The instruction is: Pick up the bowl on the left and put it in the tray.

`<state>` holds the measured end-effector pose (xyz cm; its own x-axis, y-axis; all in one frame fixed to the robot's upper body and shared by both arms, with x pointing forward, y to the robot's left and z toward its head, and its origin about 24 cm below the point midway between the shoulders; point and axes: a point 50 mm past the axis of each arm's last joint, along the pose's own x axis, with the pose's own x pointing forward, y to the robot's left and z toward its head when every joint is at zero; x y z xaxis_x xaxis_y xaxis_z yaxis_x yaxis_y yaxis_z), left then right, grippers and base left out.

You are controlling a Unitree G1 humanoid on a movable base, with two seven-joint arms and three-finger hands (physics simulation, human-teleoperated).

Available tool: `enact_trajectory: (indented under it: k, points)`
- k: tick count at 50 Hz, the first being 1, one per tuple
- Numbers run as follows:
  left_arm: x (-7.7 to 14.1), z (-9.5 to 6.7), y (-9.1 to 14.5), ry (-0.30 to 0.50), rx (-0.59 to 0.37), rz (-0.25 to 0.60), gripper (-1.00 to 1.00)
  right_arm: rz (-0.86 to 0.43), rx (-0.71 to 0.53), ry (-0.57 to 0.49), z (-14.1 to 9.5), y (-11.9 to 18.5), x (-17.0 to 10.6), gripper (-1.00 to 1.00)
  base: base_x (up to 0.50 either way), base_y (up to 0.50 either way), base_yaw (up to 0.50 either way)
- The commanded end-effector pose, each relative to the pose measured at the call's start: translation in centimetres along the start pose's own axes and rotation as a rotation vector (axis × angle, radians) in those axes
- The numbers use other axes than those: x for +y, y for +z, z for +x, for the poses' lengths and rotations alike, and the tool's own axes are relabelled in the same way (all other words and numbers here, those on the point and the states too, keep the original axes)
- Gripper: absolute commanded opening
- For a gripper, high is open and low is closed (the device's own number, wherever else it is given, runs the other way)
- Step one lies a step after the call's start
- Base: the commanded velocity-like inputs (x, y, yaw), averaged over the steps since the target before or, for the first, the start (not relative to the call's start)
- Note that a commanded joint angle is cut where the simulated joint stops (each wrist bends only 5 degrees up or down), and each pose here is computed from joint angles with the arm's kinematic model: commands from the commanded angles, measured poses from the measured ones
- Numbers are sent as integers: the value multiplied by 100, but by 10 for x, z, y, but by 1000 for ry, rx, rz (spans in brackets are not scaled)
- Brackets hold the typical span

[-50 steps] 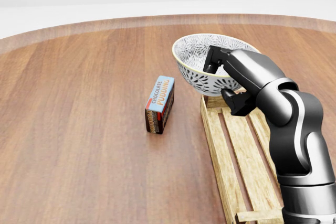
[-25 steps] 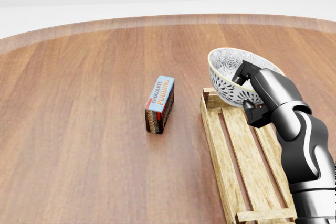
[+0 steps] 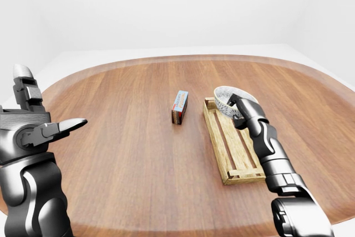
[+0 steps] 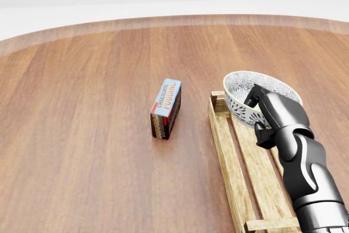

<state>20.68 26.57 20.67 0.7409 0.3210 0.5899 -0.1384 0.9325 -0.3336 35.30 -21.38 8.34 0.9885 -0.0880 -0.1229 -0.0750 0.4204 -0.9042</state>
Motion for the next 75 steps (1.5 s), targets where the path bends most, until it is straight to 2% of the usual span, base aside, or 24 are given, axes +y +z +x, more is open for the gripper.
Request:
enact_trajectory:
  k: [1,18,33,37,43,72,74,75]
  points:
    - [-1,-1,-1,-2,5,2,100,-54,13,-10,-1,-2,9,-100,0,0,0]
    - [0,0,0,-1,1,1,100,-55,70,26,-5,-16,31,-100,0,0,0]
    - [0,0,0,1,1,-1,100,-94,107,30,-3,-24,40,-100,0,0,0]
    - [0,1,-1,1,1,-1,100,-82,148,71,-3,-31,53,-100,0,0,0]
    - [0,1,-1,0,3,0,100,-71,196,78,-5,-41,63,-100,0,0,0]
    - [0,0,0,-2,1,1,100,-53,231,111,-9,-46,76,-100,0,0,0]
    - [0,0,0,-2,0,1,100,-54,232,117,-9,-47,77,36,0,0,0]
    - [0,0,0,-2,1,1,100,-50,233,121,-9,-47,77,67,0,0,0]
